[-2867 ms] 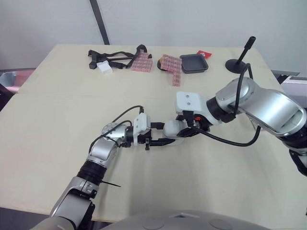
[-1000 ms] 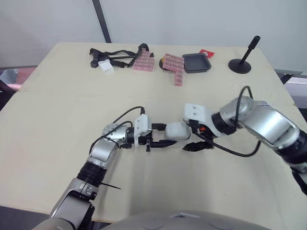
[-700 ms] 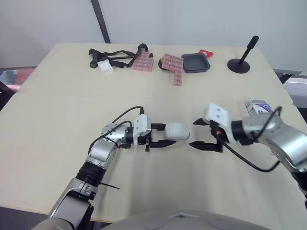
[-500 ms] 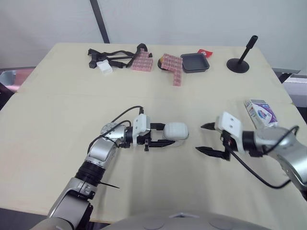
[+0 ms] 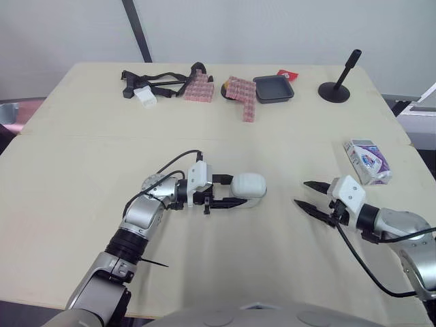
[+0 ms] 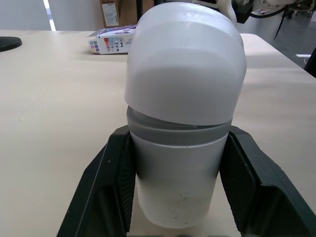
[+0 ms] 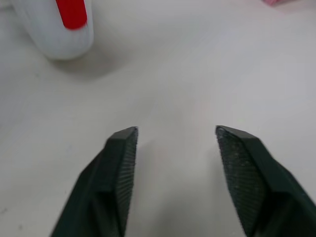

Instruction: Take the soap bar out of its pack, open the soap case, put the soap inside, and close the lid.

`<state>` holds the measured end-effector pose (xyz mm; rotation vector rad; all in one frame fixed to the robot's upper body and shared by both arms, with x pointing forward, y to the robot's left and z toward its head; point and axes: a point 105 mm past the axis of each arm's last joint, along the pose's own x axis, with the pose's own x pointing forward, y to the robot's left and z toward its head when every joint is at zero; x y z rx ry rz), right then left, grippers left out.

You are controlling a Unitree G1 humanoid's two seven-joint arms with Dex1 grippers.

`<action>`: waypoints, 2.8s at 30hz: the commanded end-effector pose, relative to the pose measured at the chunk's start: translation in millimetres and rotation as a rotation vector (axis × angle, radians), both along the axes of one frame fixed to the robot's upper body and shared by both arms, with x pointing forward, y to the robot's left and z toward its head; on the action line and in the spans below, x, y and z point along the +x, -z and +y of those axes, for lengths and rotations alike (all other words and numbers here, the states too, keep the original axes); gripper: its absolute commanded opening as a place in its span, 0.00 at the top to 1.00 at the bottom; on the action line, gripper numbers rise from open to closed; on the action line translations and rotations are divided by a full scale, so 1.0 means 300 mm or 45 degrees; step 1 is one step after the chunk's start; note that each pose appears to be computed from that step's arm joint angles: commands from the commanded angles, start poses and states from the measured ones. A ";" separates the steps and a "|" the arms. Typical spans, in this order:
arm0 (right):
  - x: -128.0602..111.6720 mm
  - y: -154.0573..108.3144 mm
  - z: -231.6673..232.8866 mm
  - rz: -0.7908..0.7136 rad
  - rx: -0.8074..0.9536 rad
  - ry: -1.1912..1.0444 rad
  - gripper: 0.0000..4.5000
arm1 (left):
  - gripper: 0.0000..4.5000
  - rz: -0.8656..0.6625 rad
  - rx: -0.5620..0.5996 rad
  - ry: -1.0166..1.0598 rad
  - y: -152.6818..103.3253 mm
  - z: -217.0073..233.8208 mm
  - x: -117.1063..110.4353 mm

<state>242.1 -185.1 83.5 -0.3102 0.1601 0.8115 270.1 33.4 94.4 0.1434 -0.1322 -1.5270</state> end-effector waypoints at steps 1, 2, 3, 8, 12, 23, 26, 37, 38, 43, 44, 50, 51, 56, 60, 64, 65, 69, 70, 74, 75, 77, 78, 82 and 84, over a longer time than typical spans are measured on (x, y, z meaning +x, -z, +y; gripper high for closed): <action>-0.019 -0.016 -0.017 -0.030 0.069 -0.015 0.70 | 0.58 -0.026 -0.011 -0.008 -0.020 0.007 0.000; -0.023 -0.012 -0.017 -0.023 0.076 -0.019 0.79 | 0.58 -0.026 -0.012 -0.008 -0.020 0.007 0.001; -0.024 -0.010 -0.017 -0.016 0.091 -0.021 0.86 | 0.58 -0.026 -0.013 -0.008 -0.021 0.006 0.001; -0.032 0.005 -0.017 0.019 0.144 -0.024 0.99 | 0.58 -0.024 -0.019 -0.007 -0.023 0.003 0.002; -0.036 0.003 -0.010 0.021 0.139 -0.058 0.99 | 0.58 -0.022 -0.026 -0.003 -0.025 -0.001 0.001; 0.019 -0.280 0.149 -0.219 0.229 -0.350 0.99 | 0.58 -0.027 -0.032 -0.002 -0.029 -0.006 0.002; 0.006 -0.320 0.209 -0.230 0.244 -0.442 0.99 | 0.58 -0.031 -0.029 -0.003 -0.029 -0.006 0.002; -0.019 -0.354 0.321 -0.231 0.187 -0.641 0.99 | 0.58 -0.034 -0.022 -0.013 -0.025 0.001 -0.001; -0.019 -0.354 0.322 -0.231 0.186 -0.642 0.99 | 0.58 -0.034 -0.022 -0.013 -0.025 0.001 -0.001; -0.020 -0.333 0.336 -0.215 0.164 -0.664 0.99 | 0.58 -0.037 -0.021 -0.018 -0.028 -0.001 0.001; -0.020 -0.329 0.339 -0.212 0.161 -0.668 0.99 | 0.58 -0.038 -0.021 -0.019 -0.029 0.000 0.001; -0.008 -0.315 0.348 -0.211 0.139 -0.672 0.99 | 0.58 -0.040 -0.016 -0.022 -0.029 0.002 0.004; -0.005 -0.315 0.350 -0.213 0.136 -0.674 0.99 | 0.58 -0.040 -0.016 -0.024 -0.029 0.002 0.004; 0.003 -0.305 0.357 -0.206 0.119 -0.687 0.99 | 0.58 -0.041 -0.015 -0.027 -0.030 0.003 0.006; 0.013 -0.281 0.352 -0.183 0.068 -0.692 0.99 | 0.58 -0.043 -0.014 -0.028 -0.032 0.003 0.005; 0.022 -0.274 0.348 -0.175 0.027 -0.706 0.99 | 0.58 -0.045 -0.011 -0.032 -0.033 0.006 0.008; 0.025 -0.271 0.346 -0.170 0.015 -0.707 0.99 | 0.58 -0.046 -0.010 -0.033 -0.034 0.007 0.009; 0.034 -0.244 0.337 -0.120 -0.028 -0.704 0.99 | 0.58 -0.045 -0.011 -0.035 -0.034 0.007 0.009; 0.036 -0.236 0.335 -0.104 -0.037 -0.702 0.99 | 0.58 -0.045 -0.012 -0.035 -0.035 0.007 0.010; 0.045 -0.224 0.340 -0.088 -0.059 -0.698 0.99 | 0.58 -0.045 -0.014 -0.038 -0.036 0.006 0.012; 0.048 -0.219 0.340 -0.080 -0.069 -0.692 0.99 | 0.58 -0.045 -0.014 -0.038 -0.036 0.006 0.012; 0.051 -0.212 0.343 -0.069 -0.081 -0.692 0.99 | 0.58 -0.045 -0.014 -0.038 -0.036 0.006 0.013; 0.052 -0.211 0.346 -0.066 -0.080 -0.694 0.99 | 0.58 -0.045 -0.014 -0.039 -0.035 0.006 0.013; 0.054 -0.198 0.350 -0.044 -0.096 -0.695 0.99 | 0.58 -0.046 -0.014 -0.042 -0.036 0.007 0.016; 0.054 -0.189 0.350 -0.030 -0.109 -0.694 0.99 | 0.58 -0.047 -0.015 -0.042 -0.038 0.006 0.016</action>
